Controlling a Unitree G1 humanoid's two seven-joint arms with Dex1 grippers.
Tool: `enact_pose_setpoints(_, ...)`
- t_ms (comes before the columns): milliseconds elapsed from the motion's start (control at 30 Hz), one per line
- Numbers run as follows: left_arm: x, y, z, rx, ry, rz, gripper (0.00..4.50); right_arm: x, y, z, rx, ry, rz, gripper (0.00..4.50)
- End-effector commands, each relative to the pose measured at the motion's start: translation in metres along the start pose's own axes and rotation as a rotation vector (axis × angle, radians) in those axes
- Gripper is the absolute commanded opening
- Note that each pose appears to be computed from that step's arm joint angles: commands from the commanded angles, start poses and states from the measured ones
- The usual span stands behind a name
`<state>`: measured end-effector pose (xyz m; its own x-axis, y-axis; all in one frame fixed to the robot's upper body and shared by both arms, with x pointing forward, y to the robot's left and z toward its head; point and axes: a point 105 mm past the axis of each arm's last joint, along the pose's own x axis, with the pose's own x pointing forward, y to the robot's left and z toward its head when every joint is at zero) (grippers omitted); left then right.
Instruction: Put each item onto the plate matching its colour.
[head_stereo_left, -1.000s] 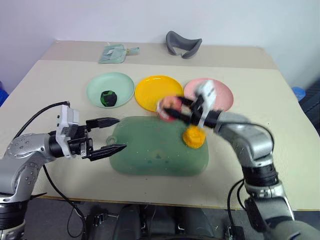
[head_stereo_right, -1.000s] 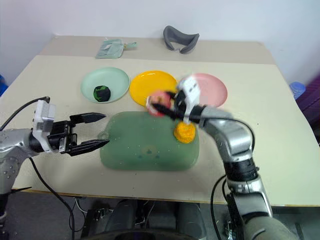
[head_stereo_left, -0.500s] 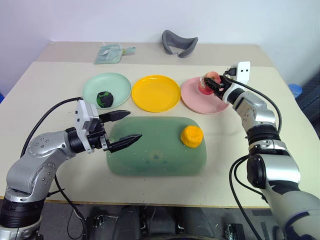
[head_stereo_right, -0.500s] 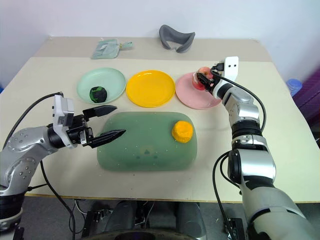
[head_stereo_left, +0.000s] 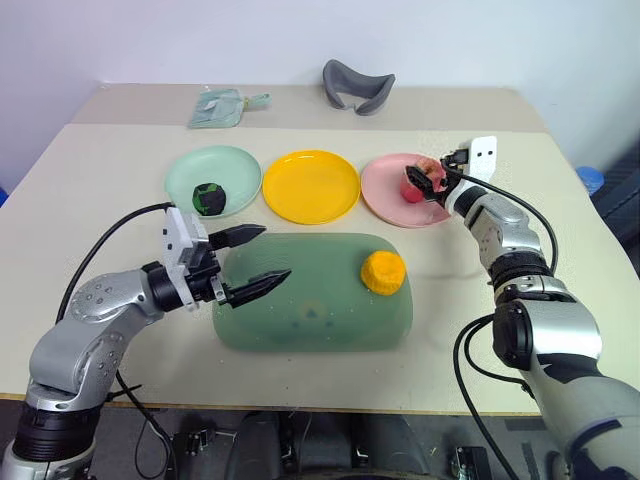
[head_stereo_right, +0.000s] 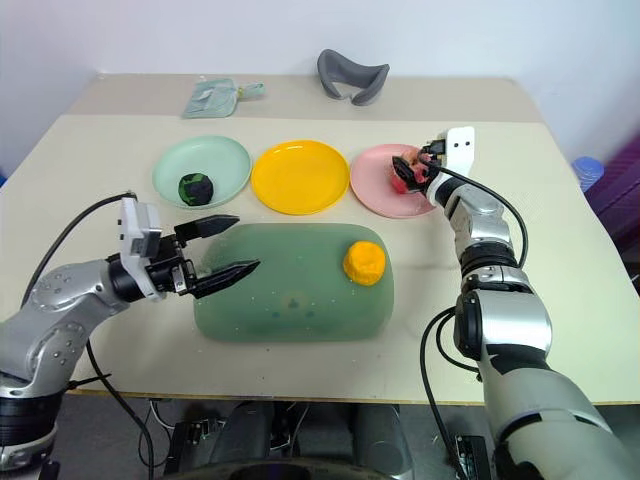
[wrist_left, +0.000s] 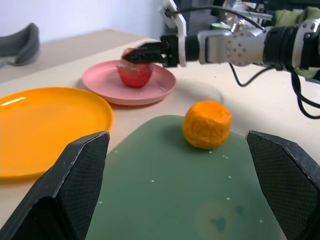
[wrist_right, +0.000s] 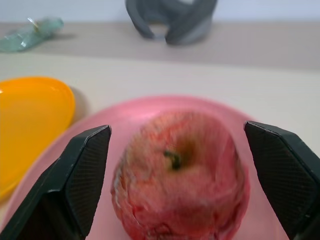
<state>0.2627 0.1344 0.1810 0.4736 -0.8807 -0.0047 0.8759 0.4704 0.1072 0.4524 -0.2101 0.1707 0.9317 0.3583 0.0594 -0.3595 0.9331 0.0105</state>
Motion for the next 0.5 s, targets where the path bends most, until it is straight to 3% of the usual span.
enact_pose_setpoints(33,0.004,-0.001,0.007,0.043,-0.024,-0.025,4.5,-0.019,0.004,0.047,-0.056,-0.163,0.109,4.45)
enact_pose_setpoints(167,0.007,0.001,0.004,0.043,-0.018,-0.044,4.5,-0.062,0.039,0.044,-0.029,-0.116,0.333,4.45)
enact_pose_setpoints(267,0.009,0.005,0.005,0.035,-0.032,-0.055,4.5,-0.104,0.067,0.022,-0.044,0.01,0.47,4.45)
enact_pose_setpoints(500,0.011,0.01,0.006,0.045,-0.028,-0.098,4.5,-0.143,0.098,-0.009,0.005,0.116,0.524,4.45)
